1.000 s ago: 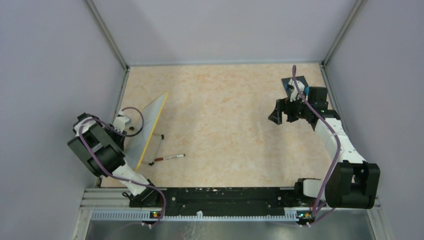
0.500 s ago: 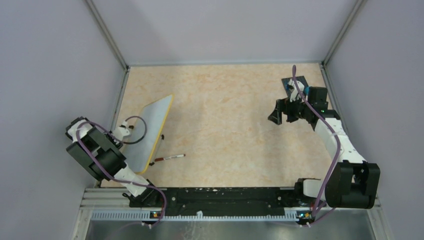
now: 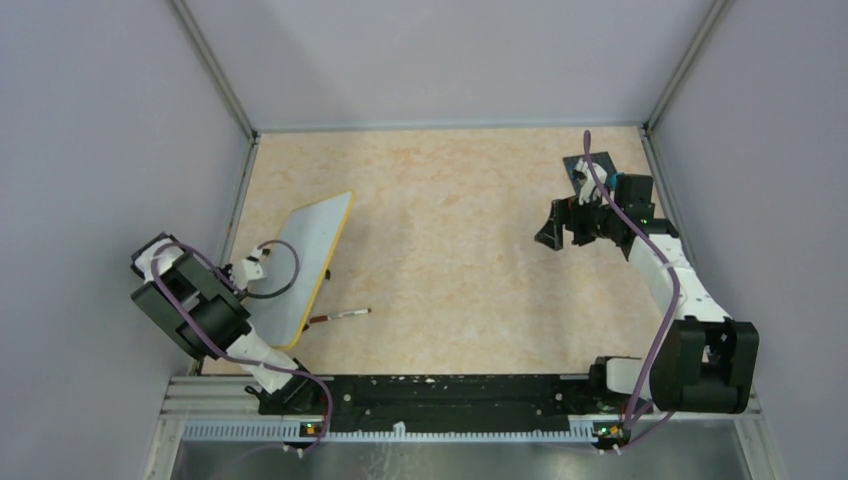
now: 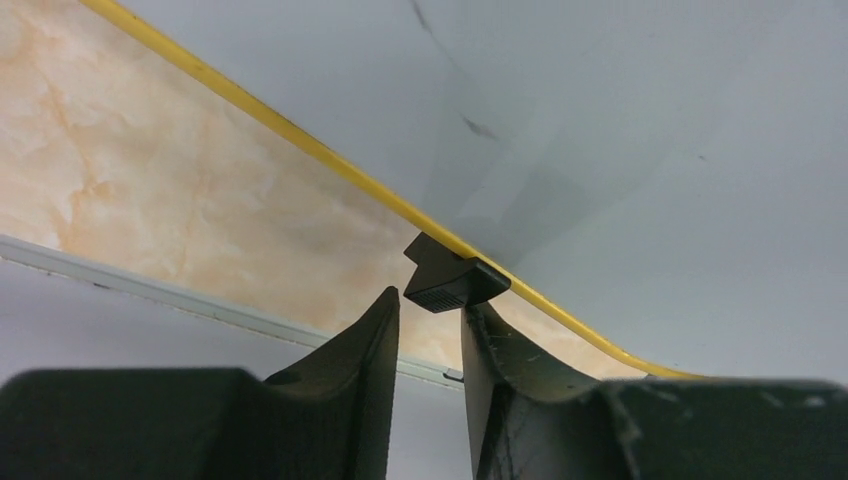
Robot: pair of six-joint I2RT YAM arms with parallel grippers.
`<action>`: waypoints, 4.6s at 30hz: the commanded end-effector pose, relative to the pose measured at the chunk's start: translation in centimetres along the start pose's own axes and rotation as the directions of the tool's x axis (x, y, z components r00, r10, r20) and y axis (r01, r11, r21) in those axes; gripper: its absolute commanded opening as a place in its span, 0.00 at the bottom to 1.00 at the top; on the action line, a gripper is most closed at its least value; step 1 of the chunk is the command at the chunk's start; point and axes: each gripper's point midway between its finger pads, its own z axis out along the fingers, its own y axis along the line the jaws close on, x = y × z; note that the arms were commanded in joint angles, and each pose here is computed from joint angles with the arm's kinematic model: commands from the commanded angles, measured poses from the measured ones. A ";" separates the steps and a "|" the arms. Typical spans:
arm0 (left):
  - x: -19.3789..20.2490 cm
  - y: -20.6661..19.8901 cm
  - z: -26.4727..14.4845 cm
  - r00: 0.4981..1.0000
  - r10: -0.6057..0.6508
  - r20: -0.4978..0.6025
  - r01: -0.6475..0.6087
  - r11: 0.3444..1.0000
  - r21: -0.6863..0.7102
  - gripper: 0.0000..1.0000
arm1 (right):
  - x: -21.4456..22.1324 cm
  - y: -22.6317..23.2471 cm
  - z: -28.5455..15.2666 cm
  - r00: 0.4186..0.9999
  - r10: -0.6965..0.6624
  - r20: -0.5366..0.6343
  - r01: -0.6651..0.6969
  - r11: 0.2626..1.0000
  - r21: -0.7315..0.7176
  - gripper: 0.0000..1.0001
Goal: Write a sentence on the whiteboard
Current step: Move the whiteboard stand to the center of the board.
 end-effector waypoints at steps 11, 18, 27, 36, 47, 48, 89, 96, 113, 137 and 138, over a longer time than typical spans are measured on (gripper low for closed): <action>-1.4 -0.3 3.1 0.989 0.014 0.149 -0.026 0.997 0.075 0.15 | -0.3 0.1 0.3 1.000 -0.011 0.007 0.011 1.000 -0.021 0.98; -3.3 -0.7 4.4 0.965 -0.043 0.260 0.019 0.995 0.094 0.04 | -0.3 0.0 0.4 1.000 -0.009 0.002 0.009 1.000 -0.018 0.98; -2.1 5.3 1.3 0.959 -0.139 0.247 0.151 0.988 -0.028 0.37 | -0.1 -0.1 0.5 1.000 -0.012 -0.006 0.011 1.000 -0.016 0.98; -2.5 5.5 -1.2 0.961 -0.047 0.272 0.057 0.998 -0.029 0.59 | 0.2 -0.4 0.7 1.000 -0.009 -0.023 0.009 1.000 -0.011 0.98; -3.0 4.1 0.7 0.923 0.237 0.304 -0.248 0.969 -0.003 0.61 | 0.3 -0.3 1.1 0.999 0.009 -0.042 -0.011 0.999 -0.032 0.98; -3.0 4.3 0.8 0.919 0.250 0.304 -0.261 0.965 -0.005 0.61 | 0.4 -0.3 1.1 0.999 0.009 -0.045 -0.011 0.999 -0.032 0.98; -11.3 2.1 5.1 0.844 0.234 0.483 -0.316 0.944 0.094 0.00 | 0.8 -0.6 1.1 0.998 0.013 -0.066 -0.014 1.000 -0.020 0.98; -15.2 0.6 6.3 0.824 0.153 0.546 -0.275 0.950 0.150 0.06 | 0.8 -0.6 1.2 0.998 0.008 -0.066 -0.009 1.000 -0.024 0.98; -23.7 -2.9 8.5 0.801 0.006 0.598 -0.225 0.929 0.292 0.18 | -1.0 6.2 6.7 0.994 0.082 -0.075 -0.096 0.974 -0.207 0.54; -27.2 -3.6 7.3 0.818 0.075 0.571 -0.287 0.912 0.292 0.44 | 0.4 14.4 14.4 0.967 0.178 -0.180 -0.228 0.922 -0.312 0.35; -27.0 -3.3 7.0 0.815 0.095 0.571 -0.305 0.909 0.285 0.46 | 0.1 14.5 14.1 0.971 0.168 -0.168 -0.214 0.924 -0.315 0.35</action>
